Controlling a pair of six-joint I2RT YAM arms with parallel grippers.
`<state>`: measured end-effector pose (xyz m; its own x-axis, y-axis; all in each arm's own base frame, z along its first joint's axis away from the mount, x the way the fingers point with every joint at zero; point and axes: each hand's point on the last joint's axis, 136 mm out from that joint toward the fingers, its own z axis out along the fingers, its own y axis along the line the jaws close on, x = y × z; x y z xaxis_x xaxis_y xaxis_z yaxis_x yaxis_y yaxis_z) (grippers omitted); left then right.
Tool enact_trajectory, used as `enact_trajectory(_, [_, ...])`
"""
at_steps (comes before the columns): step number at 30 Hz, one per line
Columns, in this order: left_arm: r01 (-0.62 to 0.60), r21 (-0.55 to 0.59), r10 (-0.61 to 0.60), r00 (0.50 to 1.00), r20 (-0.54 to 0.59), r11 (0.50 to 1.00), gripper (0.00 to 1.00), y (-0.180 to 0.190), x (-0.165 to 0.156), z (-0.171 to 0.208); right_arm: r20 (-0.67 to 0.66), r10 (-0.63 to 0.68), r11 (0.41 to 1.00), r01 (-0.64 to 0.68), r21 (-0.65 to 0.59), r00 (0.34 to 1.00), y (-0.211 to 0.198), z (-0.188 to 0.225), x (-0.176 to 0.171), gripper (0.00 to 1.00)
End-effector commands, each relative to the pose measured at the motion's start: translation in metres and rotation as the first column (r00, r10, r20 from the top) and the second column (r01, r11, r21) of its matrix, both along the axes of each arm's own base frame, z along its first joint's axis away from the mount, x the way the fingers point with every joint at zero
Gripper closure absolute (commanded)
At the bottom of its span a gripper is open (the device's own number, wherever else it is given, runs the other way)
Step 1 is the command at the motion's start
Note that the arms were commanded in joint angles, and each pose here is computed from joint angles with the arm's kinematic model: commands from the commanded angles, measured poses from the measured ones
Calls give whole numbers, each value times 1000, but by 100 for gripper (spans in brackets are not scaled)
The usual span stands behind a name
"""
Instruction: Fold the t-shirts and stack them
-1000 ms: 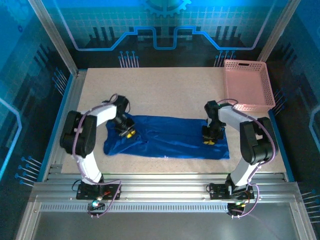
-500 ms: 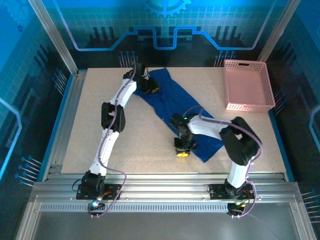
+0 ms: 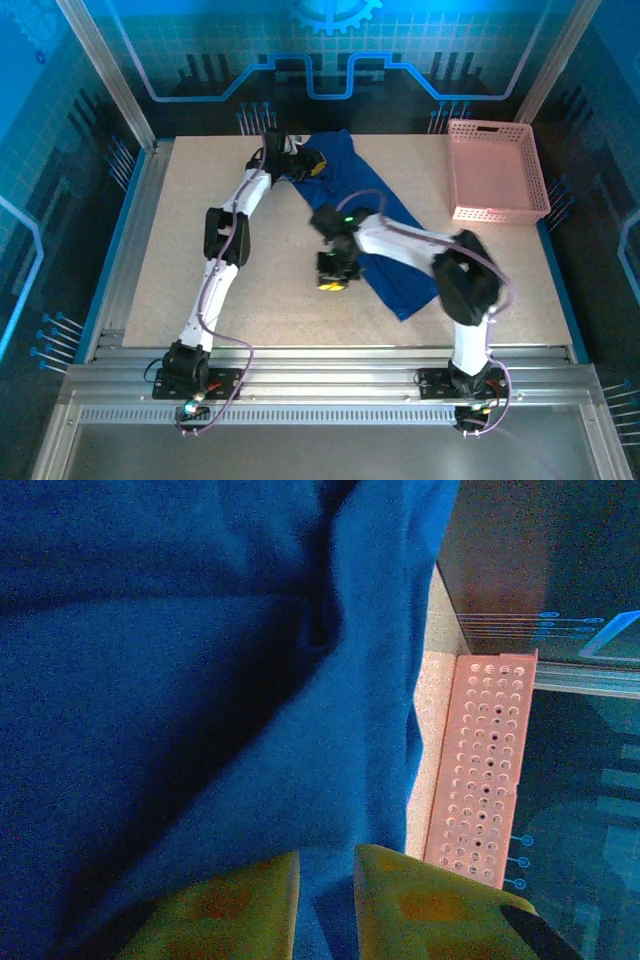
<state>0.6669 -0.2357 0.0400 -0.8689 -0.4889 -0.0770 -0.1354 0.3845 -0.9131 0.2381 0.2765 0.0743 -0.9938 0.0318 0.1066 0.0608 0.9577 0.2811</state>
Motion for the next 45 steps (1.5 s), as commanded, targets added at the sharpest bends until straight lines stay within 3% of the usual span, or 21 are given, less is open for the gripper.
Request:
enact_trajectory(1, [25,20,-22,992,-123,999,70,0,-19,-39,50,-89,984,95,-151,995,-110,11,3,76])
enact_trajectory(4, [53,-26,-55,994,-96,998,44,-2,-19,-9,68,-141,972,151,-178,988,-154,4,5,76])
enact_trajectory(8, [69,-30,-68,996,54,997,1,1,-27,90,42,-165,958,171,-230,985,-181,-25,-4,78])
enact_trajectory(10, [57,-17,-54,987,149,998,1,11,-38,157,25,-174,954,175,-244,984,-185,-41,-12,79])
enact_trajectory(14, [53,67,-67,971,232,996,1,31,-86,234,-3,-149,962,145,-231,989,-166,-62,-28,80])
enact_trajectory(19, [-19,202,-34,966,256,979,1,79,-153,277,-49,-84,977,73,-199,995,-125,-83,-49,81])
enact_trajectory(26, [-94,369,26,982,185,925,1,137,-281,260,-41,89,995,-91,-49,995,-24,-77,-61,81])
enact_trajectory(36, [-150,383,168,986,-15,912,1,153,-446,176,-52,283,948,-271,167,958,130,-53,-68,79])
enact_trajectory(38, [-163,369,195,979,-52,915,1,153,-473,160,-24,289,941,-279,190,957,134,-31,-69,73])
enact_trajectory(40, [-171,320,208,974,-86,932,1,148,-493,147,28,289,935,-288,209,957,124,0,-68,57])
enact_trajectory(42, [-159,245,193,973,-123,957,2,136,-508,133,87,299,932,-311,187,950,98,28,-69,45])
enact_trajectory(45, [-106,239,149,974,-172,965,8,125,-522,106,104,275,948,-287,136,956,40,42,-76,37])
